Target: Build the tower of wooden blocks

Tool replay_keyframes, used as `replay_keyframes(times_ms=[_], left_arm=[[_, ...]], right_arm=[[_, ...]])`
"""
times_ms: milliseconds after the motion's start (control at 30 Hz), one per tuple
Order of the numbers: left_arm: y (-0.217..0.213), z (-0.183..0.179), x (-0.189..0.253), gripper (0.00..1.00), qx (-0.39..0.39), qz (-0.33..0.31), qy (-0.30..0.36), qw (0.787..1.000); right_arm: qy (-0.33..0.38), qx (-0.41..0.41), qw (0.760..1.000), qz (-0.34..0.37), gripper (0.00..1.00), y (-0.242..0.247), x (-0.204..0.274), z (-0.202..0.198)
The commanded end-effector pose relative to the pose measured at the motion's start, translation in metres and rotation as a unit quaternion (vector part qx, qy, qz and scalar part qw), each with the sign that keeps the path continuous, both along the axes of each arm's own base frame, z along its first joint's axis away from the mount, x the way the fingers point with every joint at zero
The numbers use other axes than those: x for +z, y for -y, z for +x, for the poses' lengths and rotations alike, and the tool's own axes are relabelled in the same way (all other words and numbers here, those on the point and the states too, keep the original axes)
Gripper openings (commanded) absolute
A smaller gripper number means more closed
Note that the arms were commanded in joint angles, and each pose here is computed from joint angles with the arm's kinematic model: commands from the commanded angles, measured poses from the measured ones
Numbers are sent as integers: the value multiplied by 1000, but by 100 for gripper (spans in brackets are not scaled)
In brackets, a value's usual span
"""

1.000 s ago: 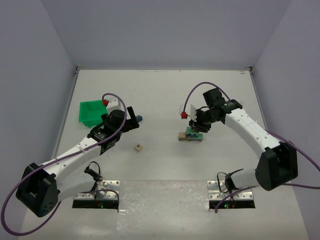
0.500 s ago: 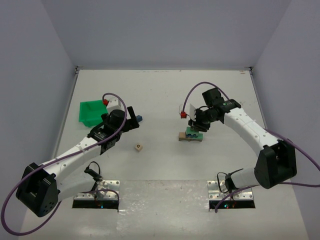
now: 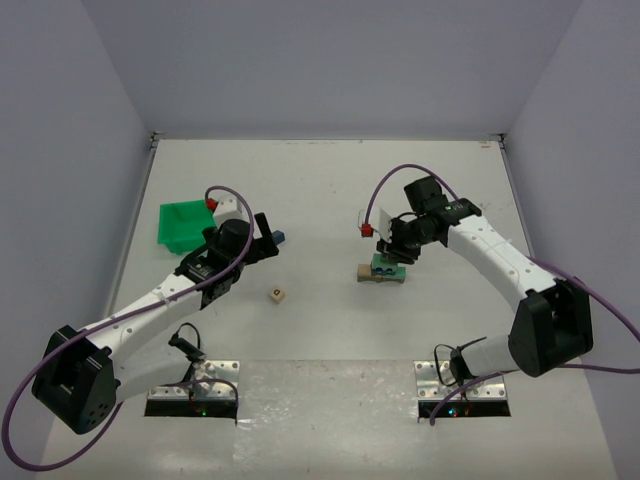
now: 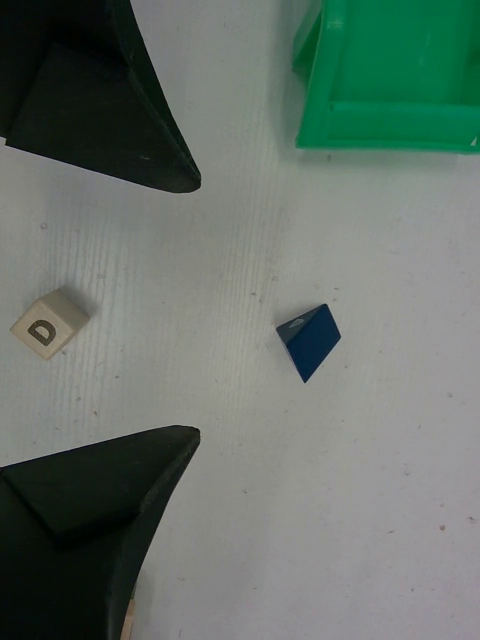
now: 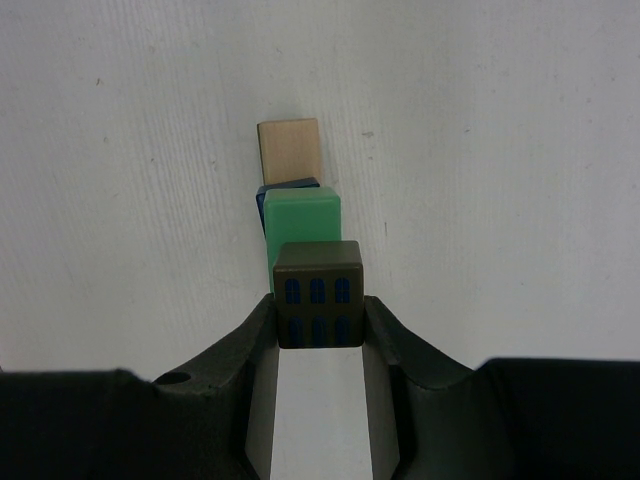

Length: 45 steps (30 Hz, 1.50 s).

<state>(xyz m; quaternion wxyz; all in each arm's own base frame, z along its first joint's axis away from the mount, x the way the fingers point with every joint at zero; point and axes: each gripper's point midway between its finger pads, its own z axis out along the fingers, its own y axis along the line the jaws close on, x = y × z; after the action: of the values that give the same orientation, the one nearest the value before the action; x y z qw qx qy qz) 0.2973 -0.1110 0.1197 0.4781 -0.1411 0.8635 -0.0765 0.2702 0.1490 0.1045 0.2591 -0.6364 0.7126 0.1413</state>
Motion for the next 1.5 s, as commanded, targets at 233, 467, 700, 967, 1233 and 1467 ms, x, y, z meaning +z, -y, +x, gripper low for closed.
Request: replay_keyframes(times_ms=[233, 467, 700, 967, 1233, 1467], left_arm=[[9, 10, 24, 100, -7, -13, 31, 999], [9, 10, 24, 100, -8, -13, 30, 999], [9, 10, 23, 100, -9, -14, 29, 999], [10, 10, 24, 100, -10, -15, 29, 999], [11, 11, 24, 100, -10, -15, 29, 999], [11, 11, 23, 100, -12, -15, 27, 999]], right_arm=[[6, 3, 1000, 4, 23, -2, 0, 5], [6, 4, 1000, 3, 25, -1, 0, 5], [8, 3, 1000, 2, 31, -1, 1, 5], [11, 1, 1000, 1, 37, 0, 2, 5], [9, -1, 1000, 2, 45, 0, 2, 5], [11, -3, 1000, 1, 51, 0, 2, 5]])
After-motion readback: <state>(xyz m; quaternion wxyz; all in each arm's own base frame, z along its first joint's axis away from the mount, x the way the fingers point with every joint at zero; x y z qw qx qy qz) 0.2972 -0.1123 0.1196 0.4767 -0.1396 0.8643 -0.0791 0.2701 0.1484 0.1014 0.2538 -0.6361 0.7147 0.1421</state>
